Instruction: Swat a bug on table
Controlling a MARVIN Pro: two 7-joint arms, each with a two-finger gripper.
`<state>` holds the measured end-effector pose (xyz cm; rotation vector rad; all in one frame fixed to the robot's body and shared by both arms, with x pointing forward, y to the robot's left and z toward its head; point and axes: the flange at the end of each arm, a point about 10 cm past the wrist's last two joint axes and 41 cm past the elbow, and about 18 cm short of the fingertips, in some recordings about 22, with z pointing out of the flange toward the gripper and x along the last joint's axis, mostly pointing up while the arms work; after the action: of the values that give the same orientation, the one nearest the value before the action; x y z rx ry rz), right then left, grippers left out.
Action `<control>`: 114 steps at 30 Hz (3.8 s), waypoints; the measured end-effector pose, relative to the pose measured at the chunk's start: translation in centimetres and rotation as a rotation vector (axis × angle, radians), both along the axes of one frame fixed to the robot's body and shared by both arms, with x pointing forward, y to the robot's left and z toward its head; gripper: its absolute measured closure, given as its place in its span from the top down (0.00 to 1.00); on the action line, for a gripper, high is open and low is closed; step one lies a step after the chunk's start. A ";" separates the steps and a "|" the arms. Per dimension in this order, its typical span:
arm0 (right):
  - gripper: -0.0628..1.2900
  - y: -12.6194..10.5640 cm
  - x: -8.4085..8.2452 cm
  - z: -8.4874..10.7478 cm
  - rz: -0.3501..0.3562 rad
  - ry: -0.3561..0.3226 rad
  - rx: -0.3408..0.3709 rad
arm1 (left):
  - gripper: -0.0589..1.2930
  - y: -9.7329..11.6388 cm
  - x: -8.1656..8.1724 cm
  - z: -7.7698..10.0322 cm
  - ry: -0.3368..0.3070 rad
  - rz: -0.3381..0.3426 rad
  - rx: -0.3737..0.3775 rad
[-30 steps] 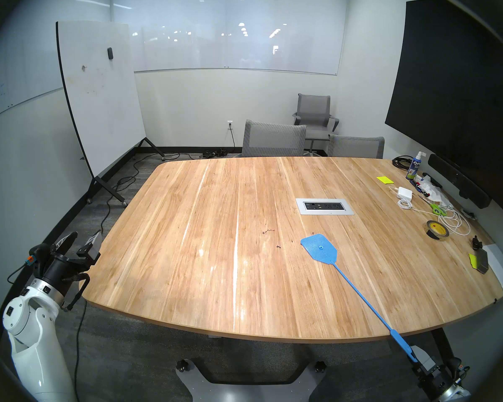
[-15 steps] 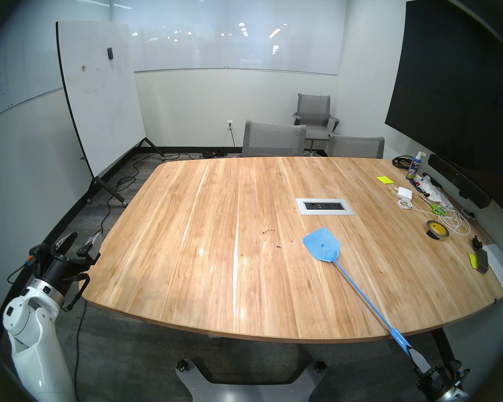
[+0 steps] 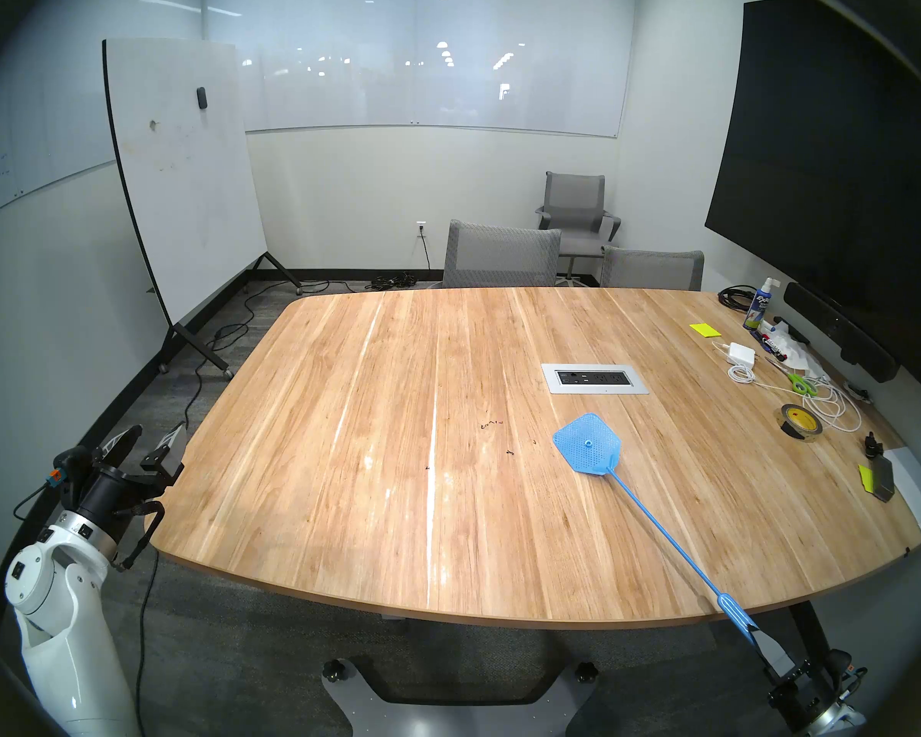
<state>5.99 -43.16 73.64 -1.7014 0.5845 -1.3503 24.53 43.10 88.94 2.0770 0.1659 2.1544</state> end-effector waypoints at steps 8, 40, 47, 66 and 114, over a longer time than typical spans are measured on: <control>0.04 0.4 1.1 0.3 0.015 0.001 0.018 | 0.97 0.0 0.0 0.0 0.000 0.000 0.000; 0.03 -0.3 3.8 2.2 -0.014 0.063 0.138 | 0.97 0.0 0.0 0.0 -0.001 -0.001 0.001; 0.03 -0.8 3.6 3.6 -0.024 0.040 0.162 | 0.97 0.0 0.0 0.0 -0.002 -0.001 0.001; 0.03 2.0 4.6 7.0 0.045 -0.035 0.221 | 0.97 0.0 0.0 0.0 -0.003 -0.001 0.001; 0.03 4.1 4.8 11.6 0.132 -0.060 0.397 | 0.97 0.0 0.0 0.0 -0.002 -0.001 0.002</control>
<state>10.79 -39.02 85.21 -1.3488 0.6453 -1.1027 24.54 43.12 88.94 2.0757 0.1635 2.1566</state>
